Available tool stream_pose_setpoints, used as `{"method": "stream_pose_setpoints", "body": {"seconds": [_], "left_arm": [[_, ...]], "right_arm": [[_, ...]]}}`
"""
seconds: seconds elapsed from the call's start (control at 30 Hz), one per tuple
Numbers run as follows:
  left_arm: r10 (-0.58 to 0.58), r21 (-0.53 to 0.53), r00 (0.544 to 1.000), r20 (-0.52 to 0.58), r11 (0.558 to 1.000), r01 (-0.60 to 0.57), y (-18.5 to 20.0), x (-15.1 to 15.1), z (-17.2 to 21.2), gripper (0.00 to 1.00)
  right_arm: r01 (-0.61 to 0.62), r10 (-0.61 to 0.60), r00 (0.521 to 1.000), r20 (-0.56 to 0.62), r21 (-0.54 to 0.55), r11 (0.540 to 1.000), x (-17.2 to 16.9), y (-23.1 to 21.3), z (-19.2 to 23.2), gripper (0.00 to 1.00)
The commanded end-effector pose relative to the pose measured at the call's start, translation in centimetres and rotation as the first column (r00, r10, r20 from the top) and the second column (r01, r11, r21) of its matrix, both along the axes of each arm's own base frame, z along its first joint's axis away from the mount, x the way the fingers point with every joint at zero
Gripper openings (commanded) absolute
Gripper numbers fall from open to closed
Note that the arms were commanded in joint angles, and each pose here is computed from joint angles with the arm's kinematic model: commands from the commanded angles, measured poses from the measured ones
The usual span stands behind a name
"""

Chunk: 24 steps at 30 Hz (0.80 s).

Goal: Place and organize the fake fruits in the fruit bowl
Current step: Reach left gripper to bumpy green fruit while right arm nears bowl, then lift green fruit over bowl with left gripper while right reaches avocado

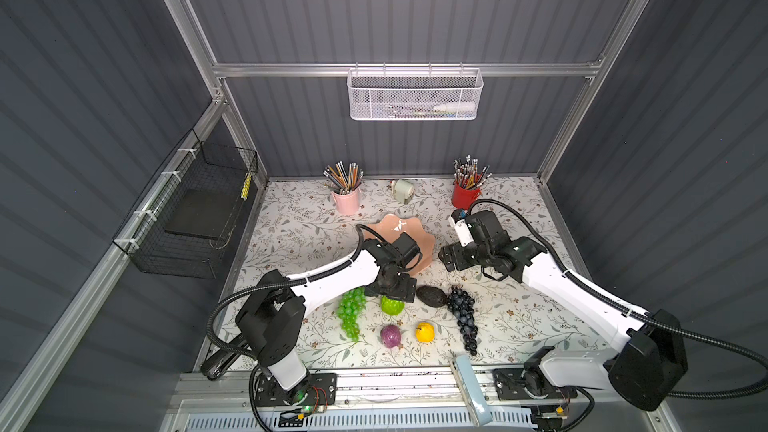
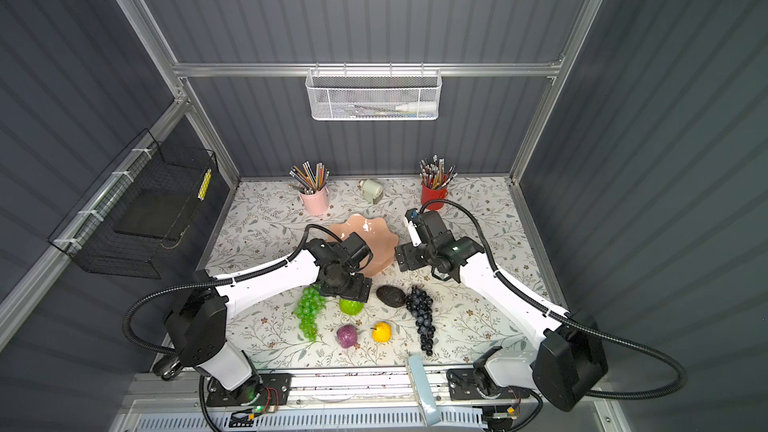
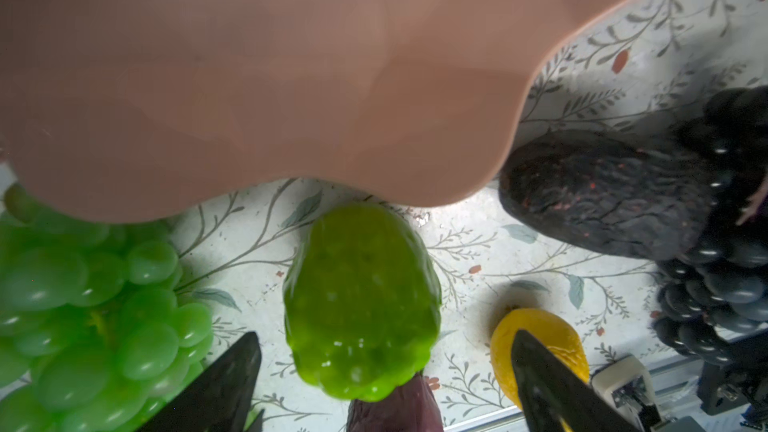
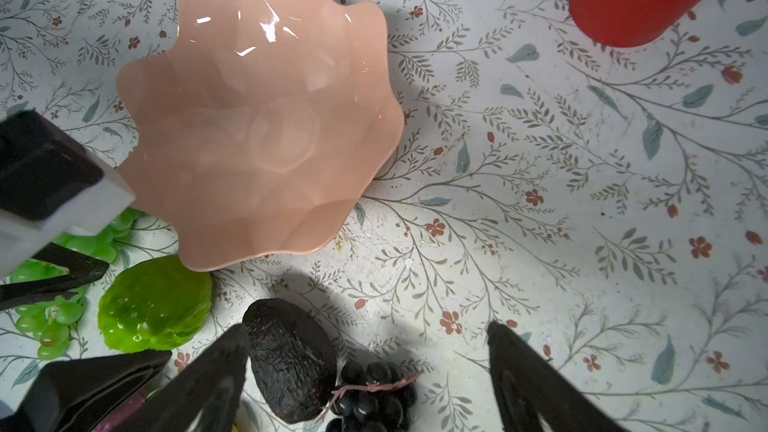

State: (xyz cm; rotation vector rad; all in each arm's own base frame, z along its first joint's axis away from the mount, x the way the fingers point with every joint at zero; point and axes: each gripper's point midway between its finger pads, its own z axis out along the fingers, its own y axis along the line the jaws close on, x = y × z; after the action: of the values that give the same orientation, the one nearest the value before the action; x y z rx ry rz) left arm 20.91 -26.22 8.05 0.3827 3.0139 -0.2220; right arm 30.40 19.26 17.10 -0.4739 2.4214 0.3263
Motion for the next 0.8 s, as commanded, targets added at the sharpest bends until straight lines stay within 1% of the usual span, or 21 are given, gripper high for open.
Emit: {"method": "stream_pose_setpoints", "body": {"seconds": [0.0, 0.13, 0.33, 0.47, 0.67, 0.77], "left_arm": [[0.023, 0.075, 0.998, -0.050, 0.997, -0.019, 1.3, -0.8, -1.6, 0.93], [0.013, 0.084, 0.997, -0.078, 0.996, -0.007, 1.1, -1.0, -3.2, 0.90], [0.002, 0.077, 0.995, -0.095, 0.997, 0.005, 0.6, -1.0, -4.6, 0.86], [0.000, 0.070, 0.993, -0.115, 0.997, 0.008, 0.5, -1.4, -5.5, 0.81], [-0.001, 0.069, 0.991, -0.137, 0.998, 0.010, 0.5, -1.8, -5.3, 0.64], [-0.004, 0.059, 0.992, -0.124, 0.998, 0.011, 0.5, -1.7, -4.6, 0.60]], "right_arm": [[-0.014, 0.013, 1.000, 0.017, 0.027, 1.000, 0.2, 0.6, 0.5, 0.90], [-0.013, 0.012, 1.000, 0.009, 0.041, 0.999, 0.2, 0.9, 0.2, 0.90], [-0.014, 0.014, 1.000, -0.001, 0.050, 0.999, 0.1, 1.1, -0.2, 0.90], [-0.025, 0.025, 1.000, -0.010, 0.061, 0.998, 0.1, 1.4, -0.4, 0.90], [-0.025, 0.026, 1.000, -0.014, 0.077, 0.997, 0.1, 1.6, -0.4, 0.89], [-0.027, 0.028, 1.000, -0.011, 0.081, 0.996, 0.1, 1.7, -0.3, 0.89]]}}
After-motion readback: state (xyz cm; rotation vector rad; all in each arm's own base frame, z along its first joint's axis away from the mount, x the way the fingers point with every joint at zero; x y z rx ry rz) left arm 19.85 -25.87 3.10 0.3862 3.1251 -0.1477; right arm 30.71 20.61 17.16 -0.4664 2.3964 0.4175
